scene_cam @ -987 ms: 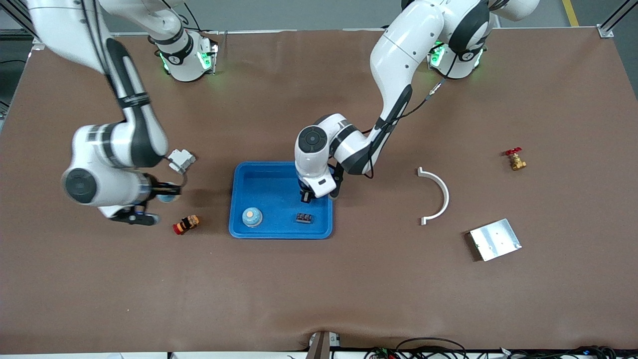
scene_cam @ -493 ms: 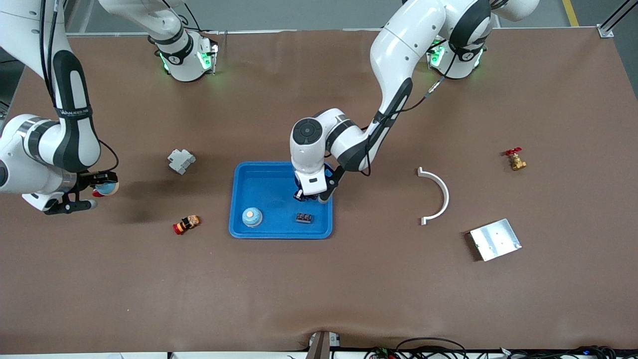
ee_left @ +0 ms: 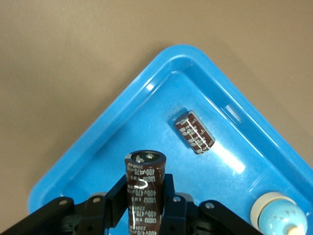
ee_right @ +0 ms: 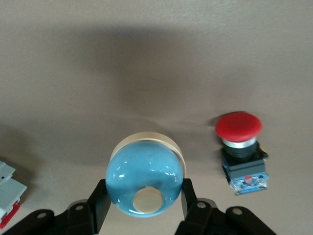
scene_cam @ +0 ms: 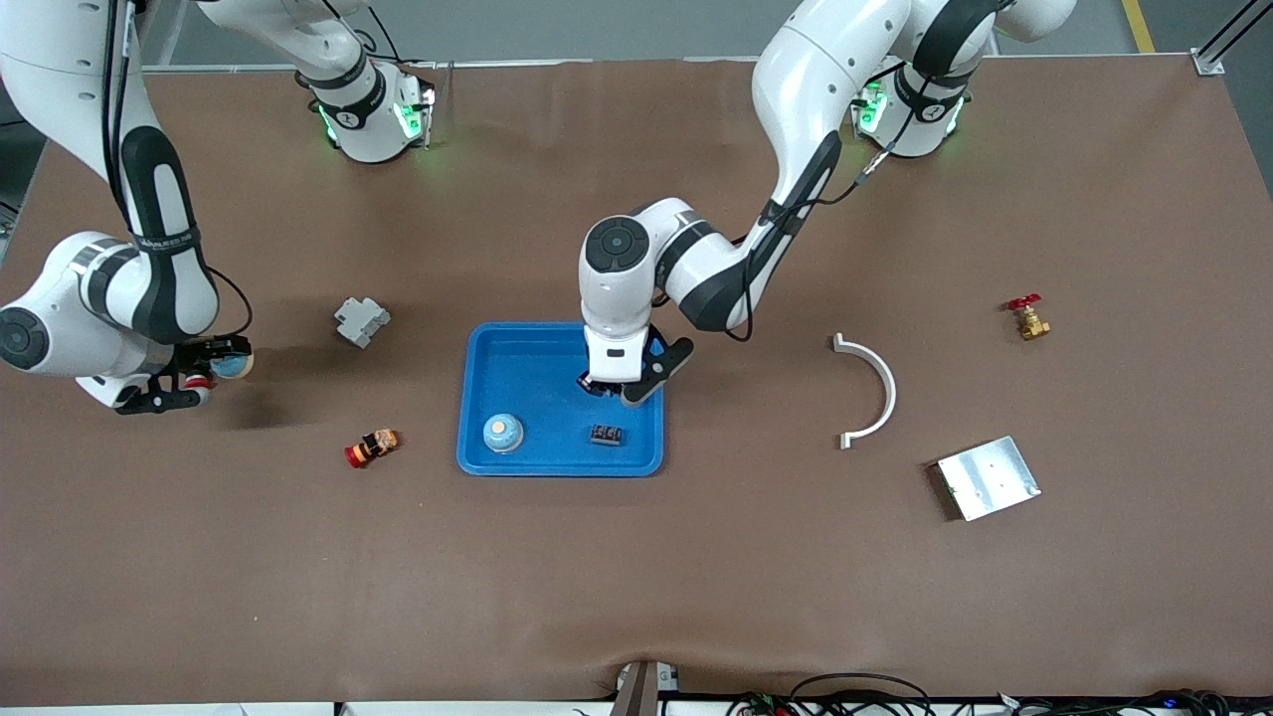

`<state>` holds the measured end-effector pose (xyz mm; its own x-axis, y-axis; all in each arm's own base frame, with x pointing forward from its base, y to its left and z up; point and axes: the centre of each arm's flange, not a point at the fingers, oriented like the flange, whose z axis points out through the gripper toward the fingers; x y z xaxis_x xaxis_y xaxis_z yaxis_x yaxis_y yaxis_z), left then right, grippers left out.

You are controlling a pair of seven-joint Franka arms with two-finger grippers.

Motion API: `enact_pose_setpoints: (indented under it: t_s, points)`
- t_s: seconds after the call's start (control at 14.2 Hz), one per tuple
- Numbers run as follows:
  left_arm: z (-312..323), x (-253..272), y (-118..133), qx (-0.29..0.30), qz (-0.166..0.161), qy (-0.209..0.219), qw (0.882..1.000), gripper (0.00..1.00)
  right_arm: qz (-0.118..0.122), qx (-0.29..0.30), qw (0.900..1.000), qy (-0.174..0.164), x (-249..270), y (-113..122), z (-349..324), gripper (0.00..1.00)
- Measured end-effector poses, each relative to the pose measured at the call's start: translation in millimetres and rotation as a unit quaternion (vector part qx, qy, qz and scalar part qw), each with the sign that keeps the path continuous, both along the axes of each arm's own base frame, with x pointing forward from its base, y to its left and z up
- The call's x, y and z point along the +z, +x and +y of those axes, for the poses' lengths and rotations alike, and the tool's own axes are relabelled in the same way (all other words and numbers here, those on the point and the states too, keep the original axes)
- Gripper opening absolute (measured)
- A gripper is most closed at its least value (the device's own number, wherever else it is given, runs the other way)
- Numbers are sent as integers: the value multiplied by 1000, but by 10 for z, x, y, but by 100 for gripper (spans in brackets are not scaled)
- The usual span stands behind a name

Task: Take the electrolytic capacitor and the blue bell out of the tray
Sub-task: 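Set the bell by the red buttons while the left gripper carries the capacitor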

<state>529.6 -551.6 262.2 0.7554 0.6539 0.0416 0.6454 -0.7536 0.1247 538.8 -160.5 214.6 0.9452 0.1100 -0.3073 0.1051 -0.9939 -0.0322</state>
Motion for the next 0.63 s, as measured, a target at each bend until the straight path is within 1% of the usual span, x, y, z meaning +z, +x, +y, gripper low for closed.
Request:
enact_pose_setpoints:
  t_s: [0.14, 0.21, 0.28, 0.42, 0.63]
  points:
    - [163, 45, 107, -37, 16, 4, 999, 32, -9, 1, 1000, -6, -48, 23, -11, 67]
    - [245, 54, 155, -55, 21, 4, 998, 32, -12, 1, 1000, -9, -64, 29, -25, 73]
    - [305, 61, 182, -71, 24, 5, 997, 32, -12, 1, 1000, -10, -74, 28, -29, 84]
    - [380, 66, 186, -102, 26, 11, 994, 32, -14, 1, 1000, -10, -60, 46, -22, 99]
    - [445, 15, 100, -140, 31, 28, 989, 32, -23, 0, 1000, -5, 102, 184, -7, 100]
